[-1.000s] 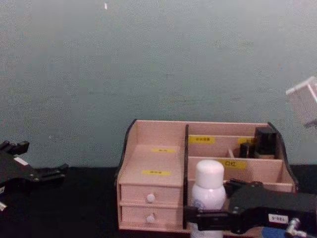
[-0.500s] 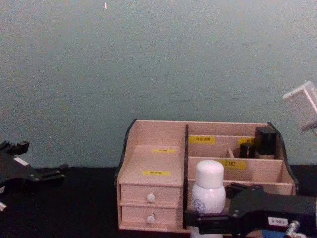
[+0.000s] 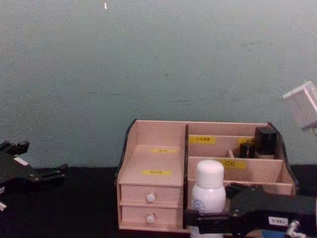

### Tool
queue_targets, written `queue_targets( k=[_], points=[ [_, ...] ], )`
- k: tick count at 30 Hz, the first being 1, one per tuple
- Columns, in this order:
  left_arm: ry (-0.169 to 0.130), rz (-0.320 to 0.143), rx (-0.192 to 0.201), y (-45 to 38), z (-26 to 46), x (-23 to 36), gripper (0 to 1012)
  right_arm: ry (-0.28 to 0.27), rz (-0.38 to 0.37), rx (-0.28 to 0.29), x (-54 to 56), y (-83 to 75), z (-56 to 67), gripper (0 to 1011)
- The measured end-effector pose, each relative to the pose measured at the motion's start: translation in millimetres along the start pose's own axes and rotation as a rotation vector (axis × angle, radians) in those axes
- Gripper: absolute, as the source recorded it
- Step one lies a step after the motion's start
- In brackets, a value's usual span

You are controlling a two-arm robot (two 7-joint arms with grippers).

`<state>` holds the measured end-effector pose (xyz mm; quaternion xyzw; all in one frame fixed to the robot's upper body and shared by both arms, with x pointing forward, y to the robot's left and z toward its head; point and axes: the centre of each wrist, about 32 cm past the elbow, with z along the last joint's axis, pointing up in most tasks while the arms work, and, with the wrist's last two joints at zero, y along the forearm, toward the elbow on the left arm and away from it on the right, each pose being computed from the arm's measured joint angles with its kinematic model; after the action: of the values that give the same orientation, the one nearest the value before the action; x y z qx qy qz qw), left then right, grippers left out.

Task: Pick up the facial cleanser and watermelon frost from the table and place them into the tiered storage box.

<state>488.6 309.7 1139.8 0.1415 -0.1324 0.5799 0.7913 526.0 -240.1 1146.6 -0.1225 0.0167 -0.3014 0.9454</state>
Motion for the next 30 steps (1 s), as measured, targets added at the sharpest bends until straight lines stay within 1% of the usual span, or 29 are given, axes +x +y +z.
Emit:
queue_targets(
  k=[3, 7, 9, 10, 12, 13, 15, 16, 18, 30],
  points=[
    [0.000, 0.000, 0.000, 0.0, 0.0, 0.0, 1001, 0.000, 0.000, 0.000, 0.0, 0.0, 0.0, 978],
    [0.000, 0.000, 0.000, 0.0, 0.0, 0.0, 1001, 0.000, 0.000, 0.001, -0.2, 0.0, 0.0, 885],
    [0.000, 0.000, 0.000, 0.0, 0.0, 0.0, 1001, 0.000, 0.000, 0.001, -0.2, 0.0, 0.0, 859],
    [0.000, 0.000, 0.000, 0.0, 0.0, 0.0, 1001, 0.000, 0.000, 0.001, -0.3, 0.0, 0.0, 800],
    [0.000, 0.000, 0.000, 0.0, 0.0, 0.0, 1001, 0.001, 0.000, 0.002, -0.3, -0.1, 0.0, 763],
    [0.000, 0.000, 0.000, 0.0, 0.0, 0.0, 1001, 0.000, 0.000, 0.002, -0.3, 0.0, 0.0, 707],
    [0.000, 0.000, 0.000, 0.0, 0.0, 0.0, 1001, 0.000, 0.000, 0.002, -0.3, 0.0, 0.0, 678],
    [0.000, 0.000, 0.000, 0.0, 0.0, 0.0, 1001, 0.000, 0.000, 0.002, -0.3, 0.0, 0.0, 629],
    [0.000, 0.000, 0.000, 0.0, 0.0, 0.0, 1002, 0.000, 0.000, 0.002, -0.3, -0.1, 0.0, 596],
    [0.000, 0.000, 0.000, 0.0, 0.0, 0.0, 1001, 0.000, 0.000, 0.002, -0.3, -0.1, 0.0, 594]
  ],
)
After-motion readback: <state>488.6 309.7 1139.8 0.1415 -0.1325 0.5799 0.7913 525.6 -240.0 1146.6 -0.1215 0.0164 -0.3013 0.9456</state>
